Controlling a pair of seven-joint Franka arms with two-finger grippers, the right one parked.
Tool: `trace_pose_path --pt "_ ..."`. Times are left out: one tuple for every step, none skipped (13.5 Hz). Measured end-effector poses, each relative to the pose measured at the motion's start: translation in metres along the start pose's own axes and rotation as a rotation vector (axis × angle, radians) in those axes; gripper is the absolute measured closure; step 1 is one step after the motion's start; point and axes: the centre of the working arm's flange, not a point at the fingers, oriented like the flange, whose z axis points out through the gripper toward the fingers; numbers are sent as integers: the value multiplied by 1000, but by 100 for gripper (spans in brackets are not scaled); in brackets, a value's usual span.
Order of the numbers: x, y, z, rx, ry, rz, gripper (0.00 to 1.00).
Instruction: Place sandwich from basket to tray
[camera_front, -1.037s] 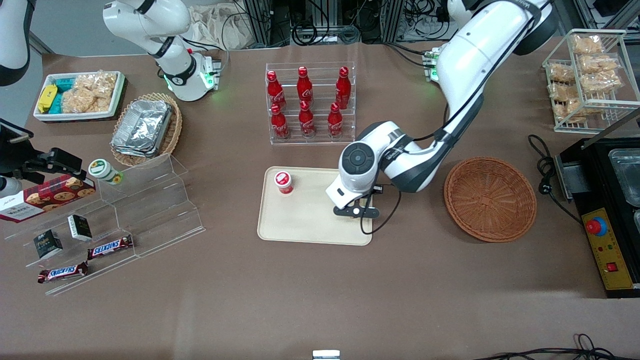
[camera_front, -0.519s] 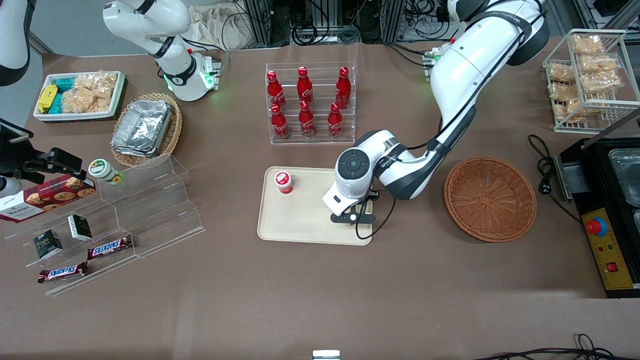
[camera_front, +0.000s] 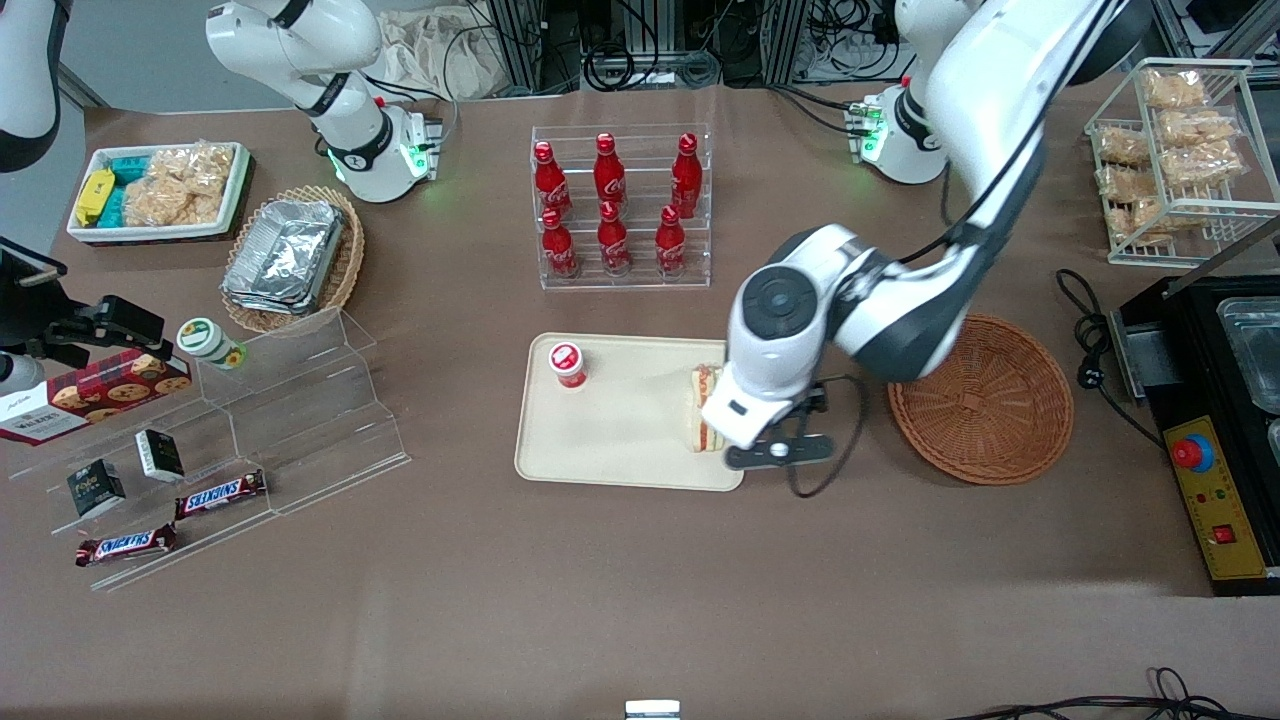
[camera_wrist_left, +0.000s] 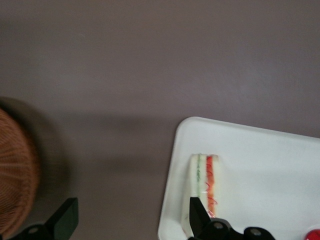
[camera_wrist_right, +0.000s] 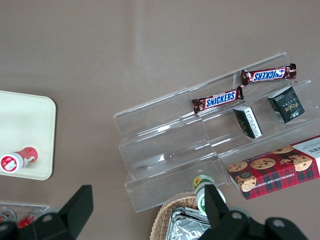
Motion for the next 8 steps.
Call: trace_pose_path --pt "7 -22 -22 -9 -7 -19 0" --pt "12 -46 -41 -23 -22 -19 0" --pt "15 -69 -57 -36 -38 0 0" --pt "17 -94 -72 -46 -48 20 0" --pt "20 -121 -83 -55 -53 27 0" --pt "21 -150 -92 -72 -58 40 0" --pt "21 -180 -99 -83 -59 70 0" --pt "19 -208 -105 -86 -57 101 0"
